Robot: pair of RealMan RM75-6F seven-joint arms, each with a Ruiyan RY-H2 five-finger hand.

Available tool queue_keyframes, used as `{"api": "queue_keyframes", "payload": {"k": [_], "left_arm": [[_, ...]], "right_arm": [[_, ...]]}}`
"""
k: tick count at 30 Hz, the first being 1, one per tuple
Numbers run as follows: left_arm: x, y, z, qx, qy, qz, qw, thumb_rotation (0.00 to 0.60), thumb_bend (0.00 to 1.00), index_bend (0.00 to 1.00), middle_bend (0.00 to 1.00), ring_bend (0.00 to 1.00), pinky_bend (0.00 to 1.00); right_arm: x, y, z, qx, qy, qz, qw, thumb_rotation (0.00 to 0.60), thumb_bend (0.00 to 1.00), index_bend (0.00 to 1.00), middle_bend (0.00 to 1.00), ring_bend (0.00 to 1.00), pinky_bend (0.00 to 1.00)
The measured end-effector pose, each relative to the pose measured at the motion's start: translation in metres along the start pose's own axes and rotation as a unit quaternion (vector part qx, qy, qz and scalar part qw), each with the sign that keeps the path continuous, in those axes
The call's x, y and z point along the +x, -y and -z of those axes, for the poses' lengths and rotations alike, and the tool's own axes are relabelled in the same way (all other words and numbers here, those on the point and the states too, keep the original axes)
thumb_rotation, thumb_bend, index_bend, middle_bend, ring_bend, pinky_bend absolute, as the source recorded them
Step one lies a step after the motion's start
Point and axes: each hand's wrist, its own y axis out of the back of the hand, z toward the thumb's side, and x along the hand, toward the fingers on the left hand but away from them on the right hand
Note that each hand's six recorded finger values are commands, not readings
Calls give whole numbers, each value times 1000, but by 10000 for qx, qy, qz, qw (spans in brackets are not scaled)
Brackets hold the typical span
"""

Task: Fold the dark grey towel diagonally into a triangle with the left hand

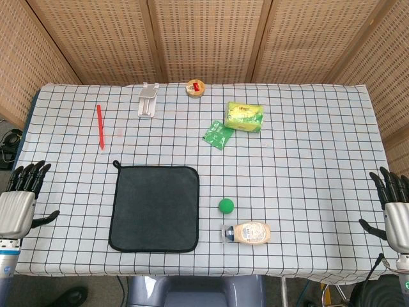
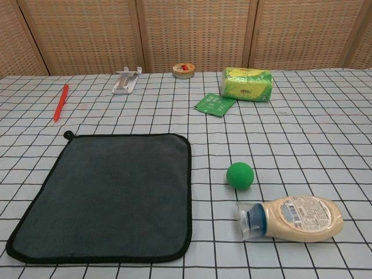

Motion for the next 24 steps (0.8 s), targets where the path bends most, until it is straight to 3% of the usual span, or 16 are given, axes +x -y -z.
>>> {"api": "queue_keyframes", "payload": {"k": [4, 11, 13, 15, 18, 24], "left_arm": [[8, 2, -11, 11, 168, 101, 9998, 600, 0, 0, 0, 0, 0], [46, 8, -55, 133, 810, 459, 9956, 600, 6, 12, 0, 0, 0], [61, 11, -71, 184, 1007, 593, 9930, 600, 69, 74, 0, 0, 0], [81, 15, -94, 343, 1282, 727, 9885, 600, 228, 159, 0, 0, 0], [112, 24, -132, 549, 1677, 894, 9802, 600, 380, 225, 0, 0, 0], [157, 51, -194, 794, 2168, 1152, 9662, 600, 398, 295, 0, 0, 0]], "right_arm": [[1, -2, 1, -10, 10, 37, 10000, 600, 0, 72, 0, 0, 0], [2, -6, 3, -63, 18, 72, 10000, 600, 0, 82, 0, 0, 0], [2, -7, 3, -87, 23, 94, 9999, 600, 0, 83, 0, 0, 0], [2, -9, 3, -98, 27, 115, 9999, 600, 0, 85, 0, 0, 0], [2, -9, 5, -96, 54, 120, 9999, 600, 0, 88, 0, 0, 0], [-1, -8, 9, -81, 128, 90, 9998, 600, 0, 94, 0, 0, 0]]}}
